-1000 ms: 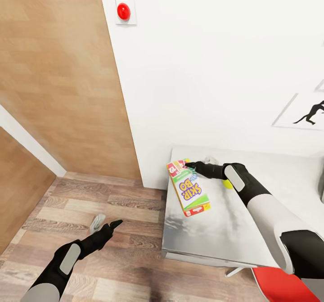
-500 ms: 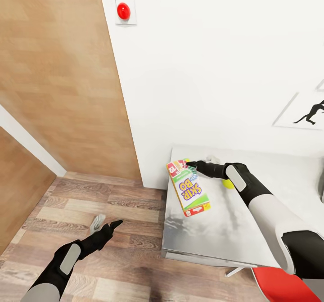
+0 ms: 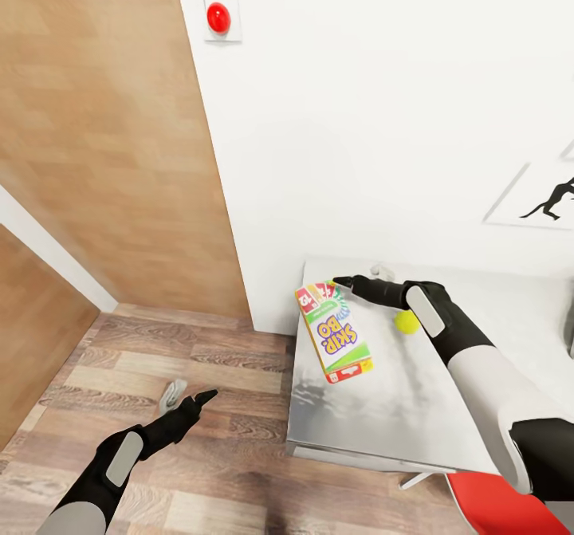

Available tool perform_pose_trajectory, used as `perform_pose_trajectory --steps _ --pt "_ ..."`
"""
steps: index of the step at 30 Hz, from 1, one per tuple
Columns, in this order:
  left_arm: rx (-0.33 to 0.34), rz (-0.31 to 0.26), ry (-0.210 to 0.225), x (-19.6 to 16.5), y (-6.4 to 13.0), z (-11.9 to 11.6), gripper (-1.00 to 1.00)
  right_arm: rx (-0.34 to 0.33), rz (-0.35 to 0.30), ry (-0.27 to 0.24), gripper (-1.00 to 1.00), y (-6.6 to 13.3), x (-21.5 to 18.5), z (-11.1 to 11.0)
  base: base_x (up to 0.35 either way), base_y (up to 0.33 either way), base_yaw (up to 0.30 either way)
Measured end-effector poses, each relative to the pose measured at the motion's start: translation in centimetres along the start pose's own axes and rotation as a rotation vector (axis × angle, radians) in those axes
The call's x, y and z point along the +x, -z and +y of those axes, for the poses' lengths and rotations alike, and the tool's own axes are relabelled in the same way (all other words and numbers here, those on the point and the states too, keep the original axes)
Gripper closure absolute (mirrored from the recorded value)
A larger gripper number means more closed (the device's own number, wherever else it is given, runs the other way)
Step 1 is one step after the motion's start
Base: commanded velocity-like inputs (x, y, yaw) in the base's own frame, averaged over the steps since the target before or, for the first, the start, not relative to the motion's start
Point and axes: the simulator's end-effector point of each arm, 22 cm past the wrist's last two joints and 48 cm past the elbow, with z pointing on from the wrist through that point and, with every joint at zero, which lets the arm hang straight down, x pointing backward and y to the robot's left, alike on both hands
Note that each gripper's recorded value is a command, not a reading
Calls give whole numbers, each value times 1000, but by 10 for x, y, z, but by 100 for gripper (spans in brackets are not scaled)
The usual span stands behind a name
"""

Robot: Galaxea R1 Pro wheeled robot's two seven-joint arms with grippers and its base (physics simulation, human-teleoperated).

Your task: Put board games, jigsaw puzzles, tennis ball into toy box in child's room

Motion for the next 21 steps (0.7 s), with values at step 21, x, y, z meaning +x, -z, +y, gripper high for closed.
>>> perform_pose_trajectory --steps 21 --pt "-21 17 13 8 -5 14 -100 6 10 -3 -100 -8 8 -11 0 0 0"
